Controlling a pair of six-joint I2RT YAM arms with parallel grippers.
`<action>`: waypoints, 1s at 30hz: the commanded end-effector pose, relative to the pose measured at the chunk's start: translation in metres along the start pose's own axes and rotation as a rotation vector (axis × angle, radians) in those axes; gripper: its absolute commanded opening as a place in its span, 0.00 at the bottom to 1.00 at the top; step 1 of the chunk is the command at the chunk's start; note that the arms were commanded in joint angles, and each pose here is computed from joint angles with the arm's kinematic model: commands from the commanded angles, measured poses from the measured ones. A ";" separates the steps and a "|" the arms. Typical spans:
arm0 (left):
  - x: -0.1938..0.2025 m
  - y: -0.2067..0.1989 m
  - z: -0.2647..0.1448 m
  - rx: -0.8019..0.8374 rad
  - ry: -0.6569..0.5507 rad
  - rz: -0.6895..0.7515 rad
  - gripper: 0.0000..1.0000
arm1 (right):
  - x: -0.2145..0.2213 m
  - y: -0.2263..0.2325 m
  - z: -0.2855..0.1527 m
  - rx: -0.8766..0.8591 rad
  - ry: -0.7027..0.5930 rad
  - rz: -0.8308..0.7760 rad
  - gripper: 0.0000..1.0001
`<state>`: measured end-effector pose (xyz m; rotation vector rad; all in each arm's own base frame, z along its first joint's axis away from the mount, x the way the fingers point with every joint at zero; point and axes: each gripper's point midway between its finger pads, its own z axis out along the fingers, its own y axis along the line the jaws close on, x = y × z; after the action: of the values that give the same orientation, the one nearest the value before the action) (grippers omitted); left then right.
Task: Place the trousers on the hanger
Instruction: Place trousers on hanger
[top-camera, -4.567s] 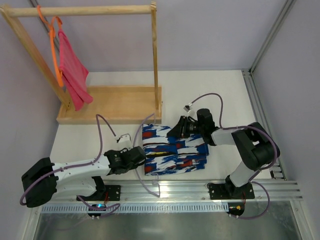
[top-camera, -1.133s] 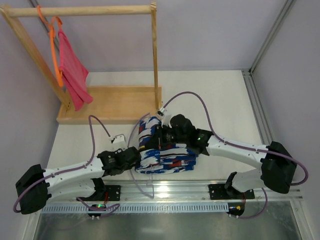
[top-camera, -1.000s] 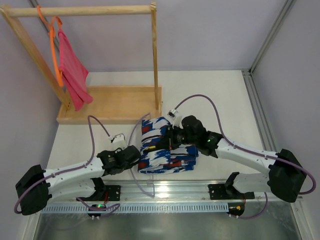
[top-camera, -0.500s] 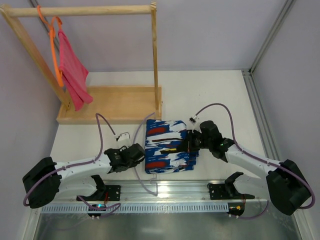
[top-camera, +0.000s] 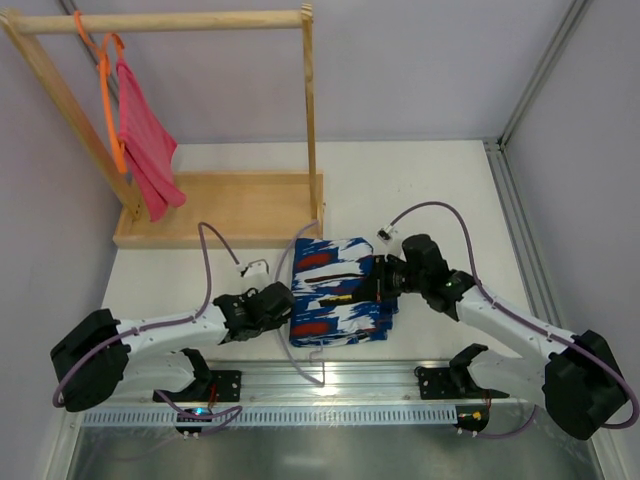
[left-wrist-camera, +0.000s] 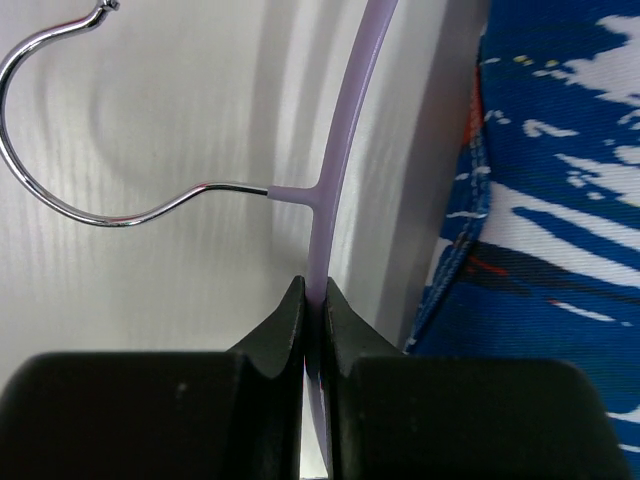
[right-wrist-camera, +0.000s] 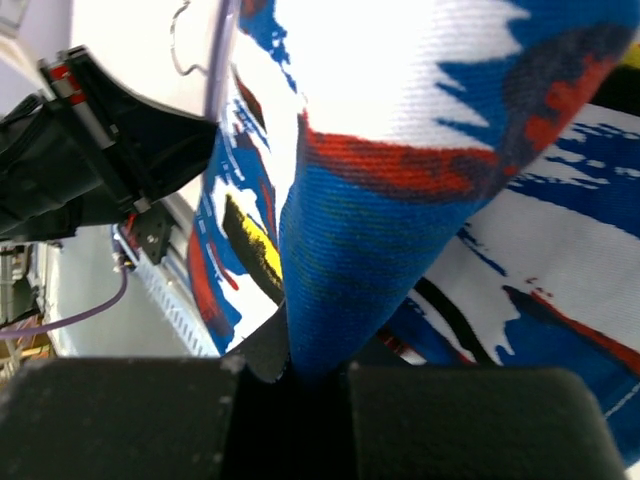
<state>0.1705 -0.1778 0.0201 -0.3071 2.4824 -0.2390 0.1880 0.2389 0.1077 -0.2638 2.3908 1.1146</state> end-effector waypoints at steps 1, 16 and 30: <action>-0.027 -0.042 -0.009 0.112 -0.067 -0.044 0.00 | -0.026 0.046 -0.016 -0.143 -0.061 -0.053 0.04; -0.003 0.008 0.016 -0.115 -0.037 -0.014 0.00 | -0.033 -0.020 -0.046 0.164 -0.123 -0.039 0.04; -0.009 -0.023 0.010 -0.011 -0.013 0.007 0.00 | -0.004 -0.100 -0.070 0.556 -0.191 0.188 0.47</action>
<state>0.1832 -0.1959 0.0172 -0.2932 2.4808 -0.2108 0.1935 0.1439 0.0579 0.1287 2.5300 0.6271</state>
